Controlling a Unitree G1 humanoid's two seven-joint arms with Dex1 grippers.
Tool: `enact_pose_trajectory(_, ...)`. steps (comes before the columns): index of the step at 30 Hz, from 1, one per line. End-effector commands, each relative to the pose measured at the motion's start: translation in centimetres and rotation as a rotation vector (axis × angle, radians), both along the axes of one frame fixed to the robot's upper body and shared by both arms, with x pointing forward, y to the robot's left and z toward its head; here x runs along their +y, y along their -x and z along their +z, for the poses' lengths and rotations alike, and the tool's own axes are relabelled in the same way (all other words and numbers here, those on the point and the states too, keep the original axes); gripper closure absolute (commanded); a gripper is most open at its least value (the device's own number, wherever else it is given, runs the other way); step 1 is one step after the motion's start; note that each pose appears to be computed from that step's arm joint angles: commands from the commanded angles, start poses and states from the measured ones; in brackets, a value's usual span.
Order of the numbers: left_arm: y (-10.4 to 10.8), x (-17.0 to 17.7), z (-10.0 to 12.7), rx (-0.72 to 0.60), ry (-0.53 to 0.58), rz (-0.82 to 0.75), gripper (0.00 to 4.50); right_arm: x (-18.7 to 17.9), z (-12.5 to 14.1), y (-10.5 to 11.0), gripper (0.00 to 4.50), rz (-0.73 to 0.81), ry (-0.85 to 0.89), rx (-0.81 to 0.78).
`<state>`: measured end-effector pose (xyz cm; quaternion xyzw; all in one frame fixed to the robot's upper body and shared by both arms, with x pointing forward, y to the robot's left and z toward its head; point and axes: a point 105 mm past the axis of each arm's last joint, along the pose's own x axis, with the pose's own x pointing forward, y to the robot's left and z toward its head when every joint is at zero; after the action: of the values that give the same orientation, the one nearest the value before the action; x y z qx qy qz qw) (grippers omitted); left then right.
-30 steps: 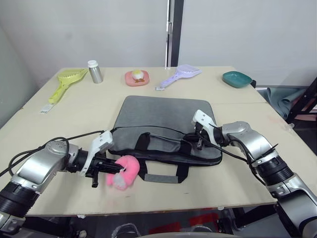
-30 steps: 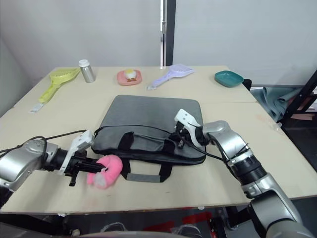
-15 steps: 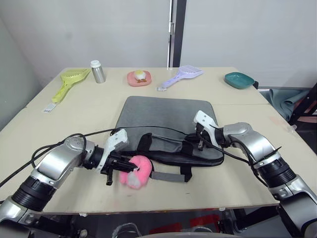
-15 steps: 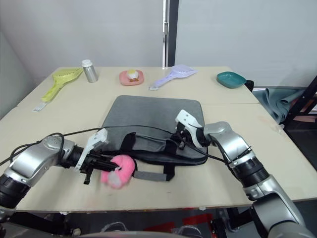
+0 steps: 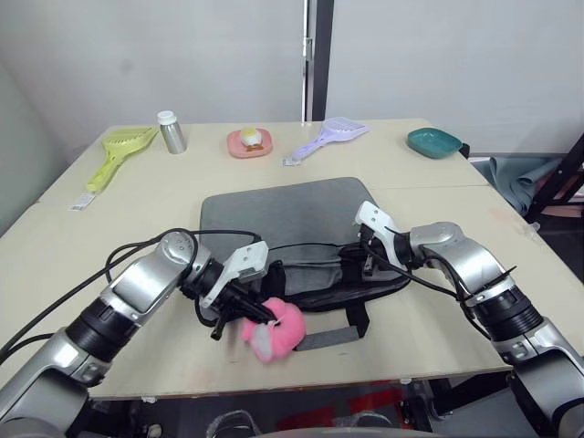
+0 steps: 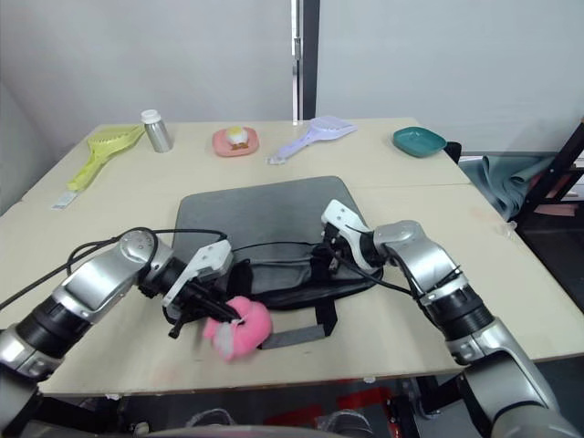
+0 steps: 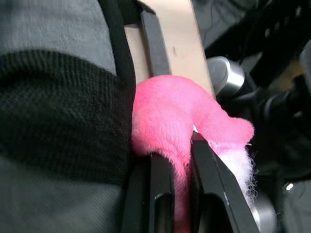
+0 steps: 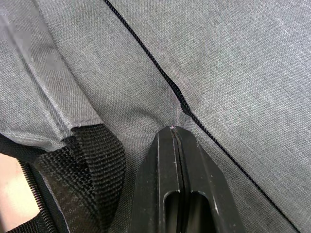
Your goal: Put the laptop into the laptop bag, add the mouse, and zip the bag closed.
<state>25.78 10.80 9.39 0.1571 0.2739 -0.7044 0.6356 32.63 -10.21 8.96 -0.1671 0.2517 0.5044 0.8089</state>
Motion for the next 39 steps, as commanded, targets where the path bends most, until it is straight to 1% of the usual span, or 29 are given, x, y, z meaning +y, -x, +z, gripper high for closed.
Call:
enact_pose_trajectory(1, -2.2, 1.2, 0.8, -0.093, -0.019, 0.078, 4.49, -1.1, -5.7, 2.3, 4.50, -0.034, 0.113, 0.217)
enact_pose_trajectory(3, -3.6, 2.8, 1.0, -0.108, -0.029, 0.168, 4.49, -1.1, -5.7, 2.6, 4.50, -0.023, 0.113, 0.225)
enact_pose_trajectory(5, -4.4, 3.7, 1.2, -0.121, -0.029, 0.213, 4.49, -1.0, -5.7, 2.8, 4.50, -0.016, 0.111, 0.230)
enact_pose_trajectory(10, -5.0, 4.7, 1.5, -0.138, -0.033, 0.240, 4.49, -0.5, -5.6, 3.0, 4.50, 0.001, 0.100, 0.235)
enact_pose_trajectory(14, -2.7, 3.1, 1.3, -0.109, -0.013, 0.109, 4.49, -0.5, -5.8, 2.8, 4.50, -0.005, 0.105, 0.234)
enact_pose_trajectory(15, -2.4, 2.7, 1.2, -0.115, -0.017, 0.086, 4.49, -0.5, -5.8, 2.8, 4.50, -0.005, 0.105, 0.235)
enact_pose_trajectory(18, -1.8, 2.1, 1.2, -0.140, -0.031, 0.019, 4.49, -0.5, -5.8, 2.9, 4.50, -0.003, 0.106, 0.236)
enact_pose_trajectory(21, -1.8, 1.3, 1.9, -0.167, -0.028, -0.046, 4.49, -0.5, -5.9, 2.9, 4.50, -0.003, 0.108, 0.238)
enact_pose_trajectory(25, -1.4, 0.8, 2.3, -0.161, -0.021, -0.107, 4.49, -0.4, -5.8, 2.8, 4.50, -0.006, 0.106, 0.237)
enact_pose_trajectory(27, -0.7, 0.1, 2.7, -0.143, 0.010, -0.147, 4.49, -0.5, -5.8, 2.8, 4.50, -0.008, 0.109, 0.236)
enact_pose_trajectory(29, -0.3, -0.4, 3.0, -0.125, 0.036, -0.167, 4.49, -0.6, -5.8, 2.8, 4.50, -0.009, 0.111, 0.236)
enact_pose_trajectory(31, 0.5, -1.5, 3.7, -0.079, 0.101, -0.193, 4.49, -0.6, -5.8, 2.8, 4.50, -0.010, 0.110, 0.236)
enact_pose_trajectory(33, 0.9, -2.2, 4.0, -0.048, 0.139, -0.207, 4.49, -0.6, -5.7, 2.7, 4.50, -0.009, 0.109, 0.235)
enact_pose_trajectory(37, 0.7, -3.4, 3.5, -0.084, 0.117, -0.200, 4.49, -0.4, -5.6, 2.6, 4.50, -0.005, 0.107, 0.233)
enact_pose_trajectory(39, 0.5, -4.2, 3.7, -0.088, 0.130, -0.190, 4.49, -0.4, -5.6, 2.5, 4.50, -0.002, 0.108, 0.233)
